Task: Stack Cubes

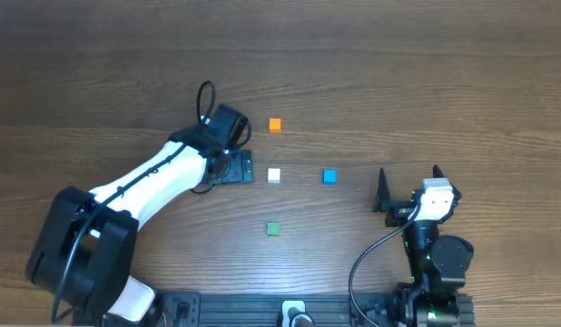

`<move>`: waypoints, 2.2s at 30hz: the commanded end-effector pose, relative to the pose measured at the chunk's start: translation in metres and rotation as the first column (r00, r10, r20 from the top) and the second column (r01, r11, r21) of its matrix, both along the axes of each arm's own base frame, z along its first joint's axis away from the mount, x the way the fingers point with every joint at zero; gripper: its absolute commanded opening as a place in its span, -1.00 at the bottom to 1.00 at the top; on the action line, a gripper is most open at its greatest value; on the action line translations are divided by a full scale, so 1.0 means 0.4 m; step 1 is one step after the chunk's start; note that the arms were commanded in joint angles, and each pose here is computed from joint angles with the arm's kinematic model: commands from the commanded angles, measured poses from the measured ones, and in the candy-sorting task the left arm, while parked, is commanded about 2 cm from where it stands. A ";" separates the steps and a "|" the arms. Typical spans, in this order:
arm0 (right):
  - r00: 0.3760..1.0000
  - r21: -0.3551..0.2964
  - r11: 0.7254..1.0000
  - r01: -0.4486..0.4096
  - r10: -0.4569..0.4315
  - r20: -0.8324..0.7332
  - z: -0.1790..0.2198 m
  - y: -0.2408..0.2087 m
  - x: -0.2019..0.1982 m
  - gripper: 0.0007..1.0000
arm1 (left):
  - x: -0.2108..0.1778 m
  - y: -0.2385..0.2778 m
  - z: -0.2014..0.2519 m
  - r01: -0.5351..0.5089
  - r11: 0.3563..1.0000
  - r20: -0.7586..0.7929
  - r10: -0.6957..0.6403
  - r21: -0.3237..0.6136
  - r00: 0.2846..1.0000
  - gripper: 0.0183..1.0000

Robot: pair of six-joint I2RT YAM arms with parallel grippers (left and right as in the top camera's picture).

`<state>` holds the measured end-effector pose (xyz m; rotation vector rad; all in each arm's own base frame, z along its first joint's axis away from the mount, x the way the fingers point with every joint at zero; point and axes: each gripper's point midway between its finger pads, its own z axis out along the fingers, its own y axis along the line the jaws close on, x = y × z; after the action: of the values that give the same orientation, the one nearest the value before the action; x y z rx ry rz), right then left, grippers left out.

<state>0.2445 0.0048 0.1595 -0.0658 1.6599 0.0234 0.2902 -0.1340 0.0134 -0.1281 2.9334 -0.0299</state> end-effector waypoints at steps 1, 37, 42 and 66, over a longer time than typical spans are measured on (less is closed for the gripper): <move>1.000 -0.008 1.000 0.008 -0.008 -0.002 -0.007 -0.004 0.001 0.98 | 0.012 -0.001 0.002 0.029 0.999 0.007 -0.029 0.019 1.000 0.89; 1.000 -0.008 1.000 0.008 -0.008 -0.002 -0.007 -0.004 0.001 0.99 | 0.037 -0.047 0.075 -0.006 1.000 0.090 0.004 0.024 0.996 -0.96; 1.000 -0.008 1.000 0.008 -0.008 -0.002 -0.007 -0.004 0.001 0.98 | 0.040 -0.145 0.195 -0.004 1.000 0.129 0.005 -0.008 0.992 -0.96; 1.000 -0.008 1.000 0.008 -0.008 -0.002 -0.007 -0.004 0.001 0.99 | 0.019 -0.294 0.103 0.029 1.000 0.064 -0.029 0.009 0.998 -0.96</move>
<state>0.2445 0.0048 0.1595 -0.0658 1.6599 0.0234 0.2899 -0.2528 0.0581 -0.0444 2.8773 -0.0416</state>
